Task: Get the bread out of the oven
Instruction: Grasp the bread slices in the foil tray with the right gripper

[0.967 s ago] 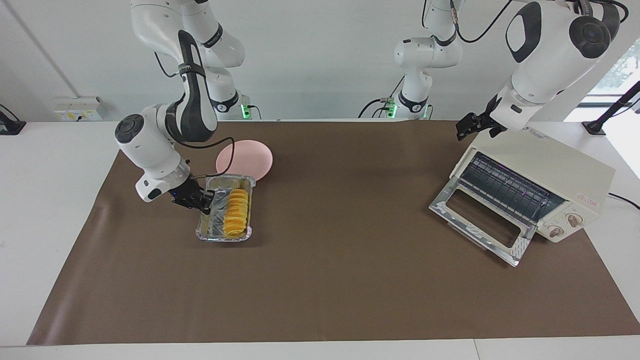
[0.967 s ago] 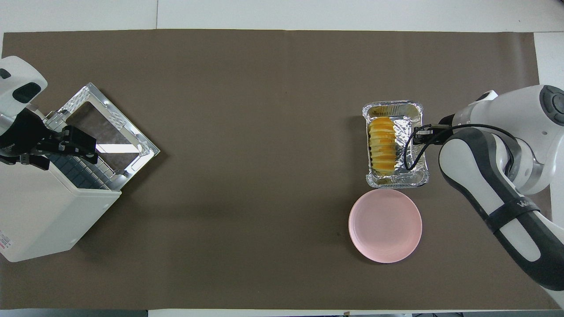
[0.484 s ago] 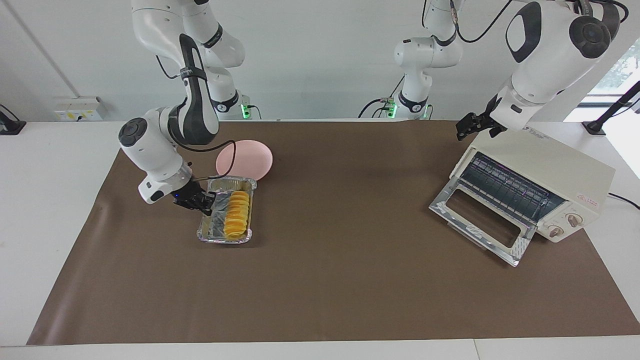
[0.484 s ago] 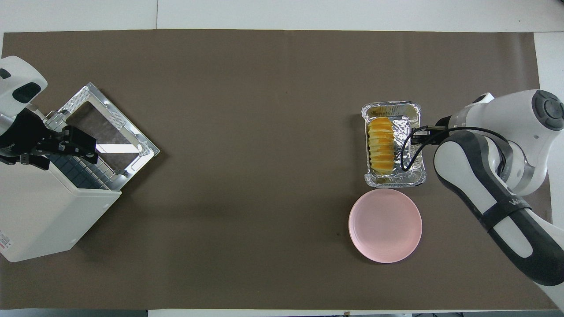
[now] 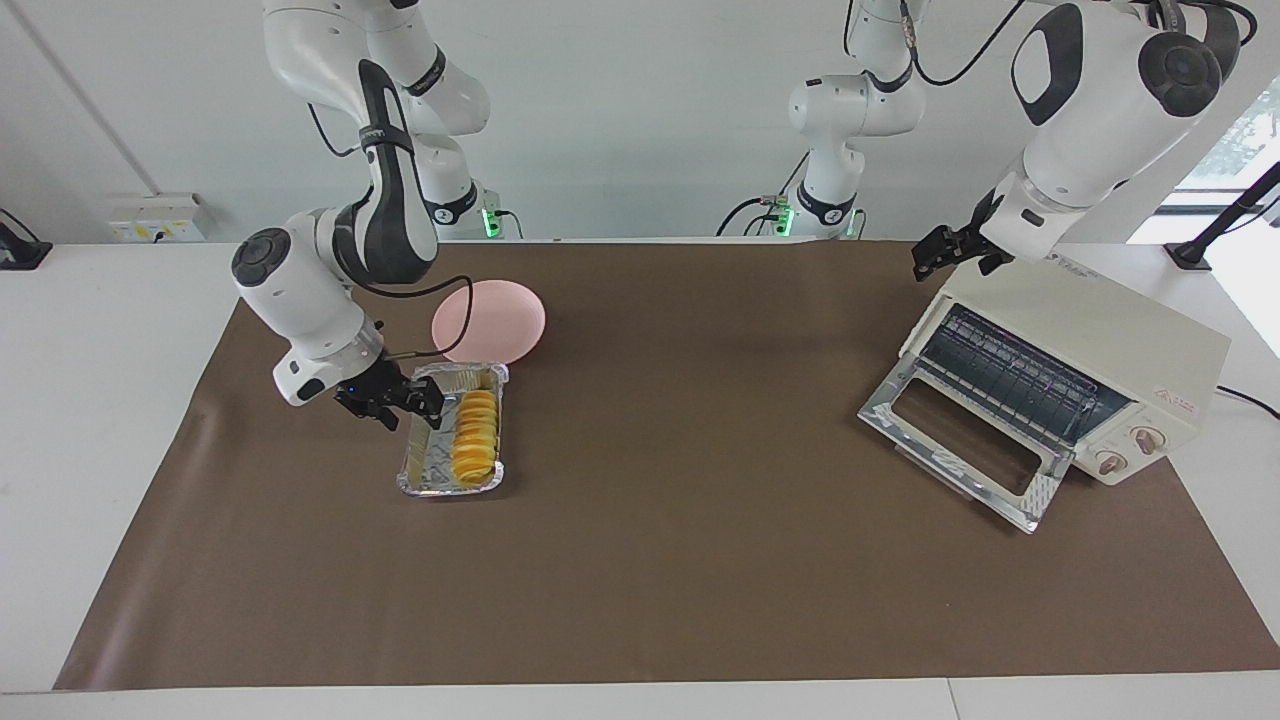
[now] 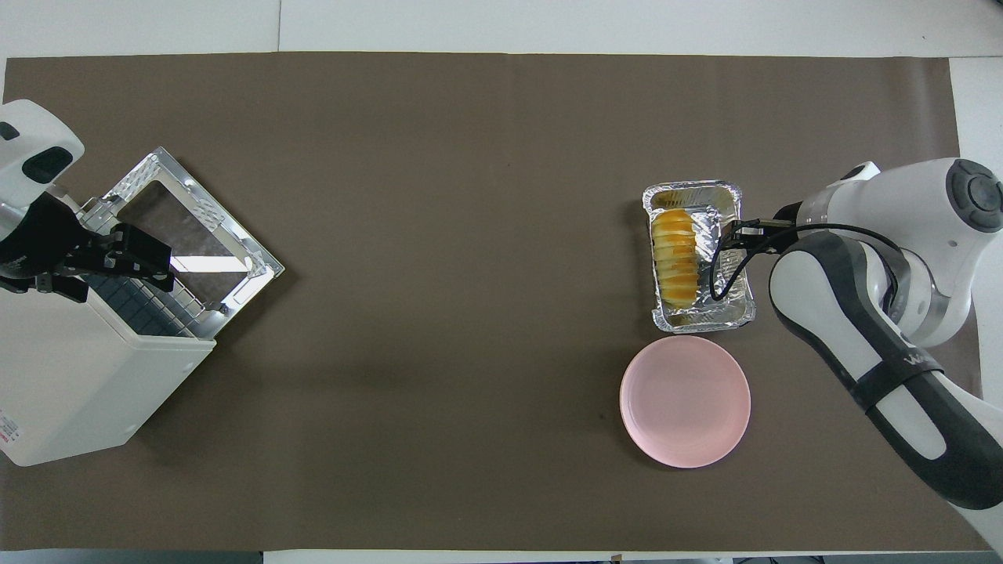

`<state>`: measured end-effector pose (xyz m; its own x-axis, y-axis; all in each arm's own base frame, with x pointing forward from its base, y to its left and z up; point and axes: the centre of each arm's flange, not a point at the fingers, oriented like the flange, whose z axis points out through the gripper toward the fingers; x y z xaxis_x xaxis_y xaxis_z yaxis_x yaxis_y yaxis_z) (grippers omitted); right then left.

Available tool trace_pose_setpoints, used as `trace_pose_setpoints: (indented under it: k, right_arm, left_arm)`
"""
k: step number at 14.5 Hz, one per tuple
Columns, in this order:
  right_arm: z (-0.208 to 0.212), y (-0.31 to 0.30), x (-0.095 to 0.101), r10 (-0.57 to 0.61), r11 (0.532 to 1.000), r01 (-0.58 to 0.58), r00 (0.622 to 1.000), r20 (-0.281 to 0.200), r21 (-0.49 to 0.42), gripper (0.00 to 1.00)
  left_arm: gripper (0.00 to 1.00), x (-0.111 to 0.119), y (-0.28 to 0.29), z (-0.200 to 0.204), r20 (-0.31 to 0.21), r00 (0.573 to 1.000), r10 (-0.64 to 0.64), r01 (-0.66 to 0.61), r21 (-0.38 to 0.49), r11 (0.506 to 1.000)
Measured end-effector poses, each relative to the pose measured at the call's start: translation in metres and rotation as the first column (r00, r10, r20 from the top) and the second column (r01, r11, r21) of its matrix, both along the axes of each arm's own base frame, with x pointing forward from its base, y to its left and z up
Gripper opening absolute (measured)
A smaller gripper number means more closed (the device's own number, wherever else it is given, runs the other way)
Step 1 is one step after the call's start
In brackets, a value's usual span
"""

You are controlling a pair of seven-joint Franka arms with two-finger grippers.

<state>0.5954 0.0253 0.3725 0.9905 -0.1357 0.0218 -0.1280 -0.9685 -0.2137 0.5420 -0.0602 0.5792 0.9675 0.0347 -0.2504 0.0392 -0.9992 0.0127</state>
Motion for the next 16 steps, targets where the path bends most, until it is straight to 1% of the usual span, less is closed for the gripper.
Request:
trace_pose_setpoints:
  k: [1, 4, 10, 11, 12, 13, 16]
  right_arm:
    - [0.008, 0.008, 0.002, -0.006, 1.0, 0.006, 1.0, -0.002, 0.003, 0.99]
    - [0.007, 0.031, 0.0, -0.02, 1.0, 0.021, 1.0, -0.016, 0.005, 1.0]
    - [-0.032, 0.044, -0.014, -0.016, 1.0, 0.016, 0.999, -0.038, -0.005, 1.0]
    - [-0.038, 0.051, -0.017, -0.006, 1.0, 0.006, 0.999, -0.038, -0.007, 0.97]
    - [-0.044, 0.056, -0.019, 0.001, 1.0, -0.001, 0.999, -0.041, -0.008, 0.97]
    - [-0.048, 0.058, -0.02, 0.004, 1.0, -0.005, 0.999, -0.045, -0.009, 0.93]
    - [-0.054, 0.059, -0.023, 0.005, 1.0, -0.005, 0.999, -0.052, -0.01, 0.89]
  left_arm:
    - [1.0, 0.0, 0.0, 0.0, 0.0, 1.0, 0.0, 0.0, 0.0, 1.0]
    - [1.0, 0.0, 0.0, 0.0, 0.0, 1.0, 0.0, 0.0, 0.0, 1.0]
    - [1.0, 0.0, 0.0, 0.0, 0.0, 1.0, 0.0, 0.0, 0.0, 1.0]
    - [1.0, 0.0, 0.0, 0.0, 0.0, 1.0, 0.0, 0.0, 0.0, 1.0]
    - [1.0, 0.0, 0.0, 0.0, 0.0, 1.0, 0.0, 0.0, 0.0, 1.0]
    - [1.0, 0.0, 0.0, 0.0, 0.0, 1.0, 0.0, 0.0, 0.0, 1.0]
    - [1.0, 0.0, 0.0, 0.0, 0.0, 1.0, 0.0, 0.0, 0.0, 1.0]
